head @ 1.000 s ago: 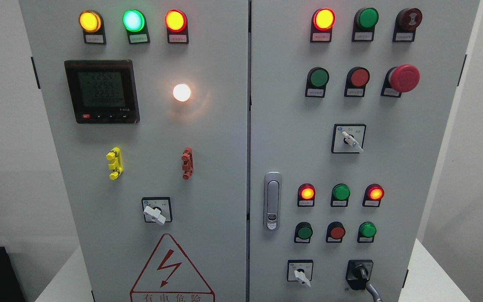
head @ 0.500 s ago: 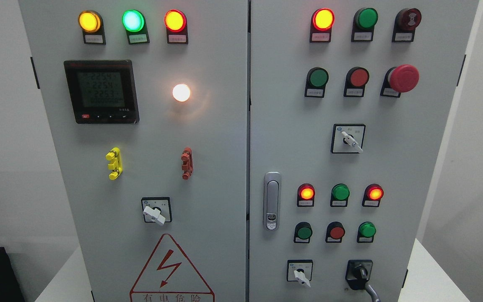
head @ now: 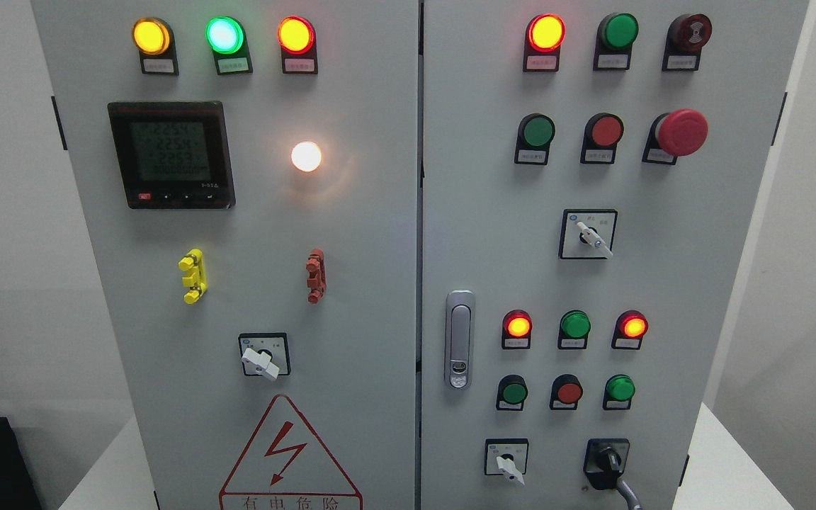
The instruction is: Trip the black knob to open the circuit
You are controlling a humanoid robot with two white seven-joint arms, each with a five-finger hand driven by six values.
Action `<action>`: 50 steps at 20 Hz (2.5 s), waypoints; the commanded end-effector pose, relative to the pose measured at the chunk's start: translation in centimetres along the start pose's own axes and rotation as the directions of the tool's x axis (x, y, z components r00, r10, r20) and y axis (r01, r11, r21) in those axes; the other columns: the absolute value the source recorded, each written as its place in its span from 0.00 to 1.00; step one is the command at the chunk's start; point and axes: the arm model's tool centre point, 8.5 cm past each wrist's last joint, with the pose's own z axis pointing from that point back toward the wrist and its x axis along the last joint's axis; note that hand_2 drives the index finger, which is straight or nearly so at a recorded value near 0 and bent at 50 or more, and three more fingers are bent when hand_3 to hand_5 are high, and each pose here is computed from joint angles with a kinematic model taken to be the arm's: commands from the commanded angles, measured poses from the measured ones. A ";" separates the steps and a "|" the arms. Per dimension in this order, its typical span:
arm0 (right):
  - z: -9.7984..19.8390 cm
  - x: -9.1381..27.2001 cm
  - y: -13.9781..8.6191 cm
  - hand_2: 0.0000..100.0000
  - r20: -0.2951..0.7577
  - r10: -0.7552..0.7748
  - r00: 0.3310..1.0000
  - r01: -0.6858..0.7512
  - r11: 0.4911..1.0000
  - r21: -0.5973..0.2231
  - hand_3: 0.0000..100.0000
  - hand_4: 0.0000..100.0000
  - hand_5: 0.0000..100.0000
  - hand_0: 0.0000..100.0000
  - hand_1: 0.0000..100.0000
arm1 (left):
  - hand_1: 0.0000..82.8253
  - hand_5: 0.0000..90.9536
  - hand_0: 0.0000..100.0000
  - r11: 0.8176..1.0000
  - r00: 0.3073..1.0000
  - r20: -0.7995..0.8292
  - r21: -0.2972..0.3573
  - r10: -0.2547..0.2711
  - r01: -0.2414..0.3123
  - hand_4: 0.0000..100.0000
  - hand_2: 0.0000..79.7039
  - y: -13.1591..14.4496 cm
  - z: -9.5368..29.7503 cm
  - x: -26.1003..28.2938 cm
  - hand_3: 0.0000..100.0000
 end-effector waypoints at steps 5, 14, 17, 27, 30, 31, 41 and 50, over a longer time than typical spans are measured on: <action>-0.4 0.9 0.9 0.00 0.032 -0.008 0.999 0.007 1.000 0.030 1.00 0.96 0.86 0.57 0.81 | 0.47 0.00 0.12 1.000 1.000 0.004 -0.001 0.003 -0.003 0.00 0.00 -0.1 0.0 0.2 0.00; -0.4 0.9 1.5 0.00 0.031 -0.014 0.999 0.012 0.999 0.047 1.00 0.96 0.86 0.58 0.81 | 0.47 0.00 0.12 1.000 1.000 0.004 -0.001 0.003 -0.003 0.00 0.00 -0.1 0.0 0.2 0.00; -0.4 0.9 1.5 0.00 0.032 -0.015 0.999 0.014 0.999 0.046 1.00 0.96 0.86 0.58 0.81 | 0.47 0.00 0.12 1.000 1.000 0.003 -0.001 0.004 -0.004 0.00 0.00 -0.1 0.0 0.2 0.00; -0.6 1.0 1.8 0.00 0.035 -0.017 0.999 0.015 0.998 0.053 1.00 0.96 0.86 0.58 0.81 | 0.47 0.00 0.12 1.000 1.000 0.003 -0.001 0.004 -0.004 0.00 0.00 -0.1 0.0 0.2 0.00; -0.5 0.9 2.0 0.00 0.032 -0.019 0.999 0.017 0.998 0.059 1.00 0.96 0.86 0.58 0.81 | 0.47 0.00 0.12 1.000 1.000 0.006 -0.001 0.003 -0.003 0.00 0.00 -0.1 0.0 0.3 0.00; -0.5 1.0 2.1 0.00 0.035 -0.020 0.999 0.018 0.998 0.062 1.00 0.96 0.86 0.58 0.81 | 0.47 0.00 0.12 1.000 1.000 0.004 -0.001 0.003 -0.003 0.00 0.00 -0.1 0.0 0.2 0.00; -0.6 1.1 2.2 0.00 0.037 -0.022 0.999 0.019 0.998 0.065 1.00 0.96 0.86 0.58 0.80 | 0.47 0.00 0.12 1.000 1.000 0.004 -0.001 0.003 -0.003 0.00 0.00 -0.1 0.0 0.2 0.00; -0.7 1.3 2.6 0.00 0.044 -0.026 0.999 0.022 0.997 0.078 1.00 0.96 0.86 0.58 0.80 | 0.47 0.00 0.12 1.000 1.000 0.003 -0.001 0.004 -0.004 0.00 0.00 -0.1 0.0 0.2 0.00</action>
